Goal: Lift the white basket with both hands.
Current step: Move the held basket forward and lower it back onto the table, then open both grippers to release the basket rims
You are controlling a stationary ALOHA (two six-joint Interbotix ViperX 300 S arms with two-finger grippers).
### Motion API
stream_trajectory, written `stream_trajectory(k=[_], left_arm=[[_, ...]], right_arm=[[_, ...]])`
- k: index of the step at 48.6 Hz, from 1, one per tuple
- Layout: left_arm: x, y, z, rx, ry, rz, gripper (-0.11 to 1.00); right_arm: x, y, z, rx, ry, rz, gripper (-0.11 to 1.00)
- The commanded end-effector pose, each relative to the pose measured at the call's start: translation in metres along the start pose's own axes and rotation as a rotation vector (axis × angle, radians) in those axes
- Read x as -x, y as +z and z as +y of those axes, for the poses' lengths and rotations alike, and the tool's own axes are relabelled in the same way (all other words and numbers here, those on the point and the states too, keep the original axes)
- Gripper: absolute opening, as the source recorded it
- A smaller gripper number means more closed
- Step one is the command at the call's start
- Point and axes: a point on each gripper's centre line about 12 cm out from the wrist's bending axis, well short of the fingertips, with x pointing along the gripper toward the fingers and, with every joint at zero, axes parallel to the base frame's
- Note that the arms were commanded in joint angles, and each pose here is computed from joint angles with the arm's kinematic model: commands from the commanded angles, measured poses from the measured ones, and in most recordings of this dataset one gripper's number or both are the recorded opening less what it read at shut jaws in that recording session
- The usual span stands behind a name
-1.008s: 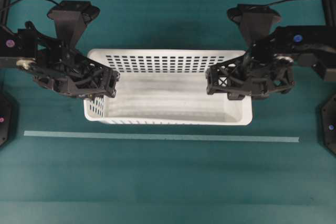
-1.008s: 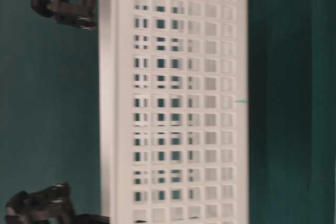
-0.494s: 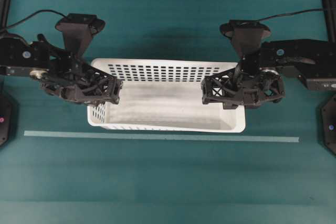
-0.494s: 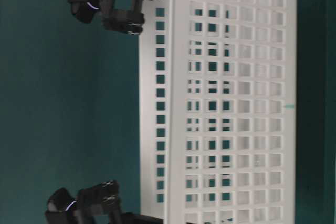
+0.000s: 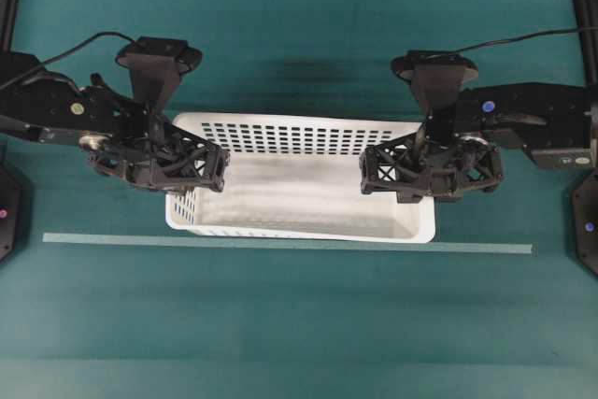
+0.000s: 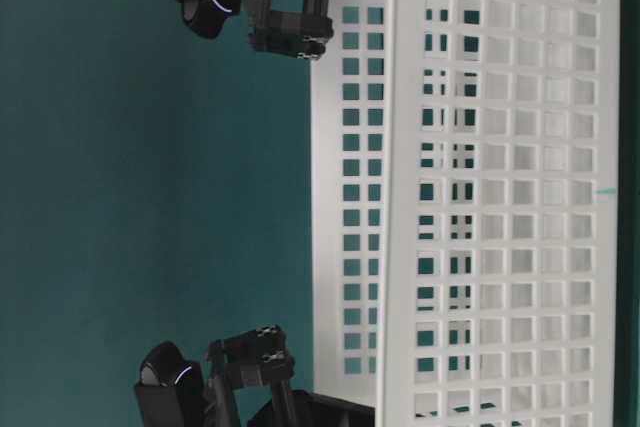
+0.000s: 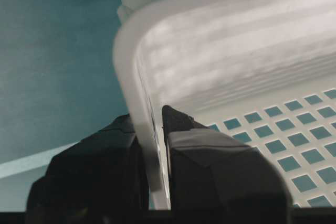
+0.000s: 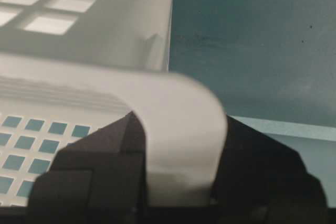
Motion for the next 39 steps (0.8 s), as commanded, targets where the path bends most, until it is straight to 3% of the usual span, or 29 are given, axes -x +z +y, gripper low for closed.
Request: stream_trajectory(k=[1,39], left_arm=[[-0.004,0.0,-0.005,-0.012,-0.01,-0.005,0.03],[-0.015,-0.003,0.001,-0.018,0.003,0.001,0.03]], right_arm=[[-0.012,-0.011,0.0,0.064,-0.032,0.012,0.2],[-0.024,-0.007,0.005,0.061,0.002,-0.001,0.2]])
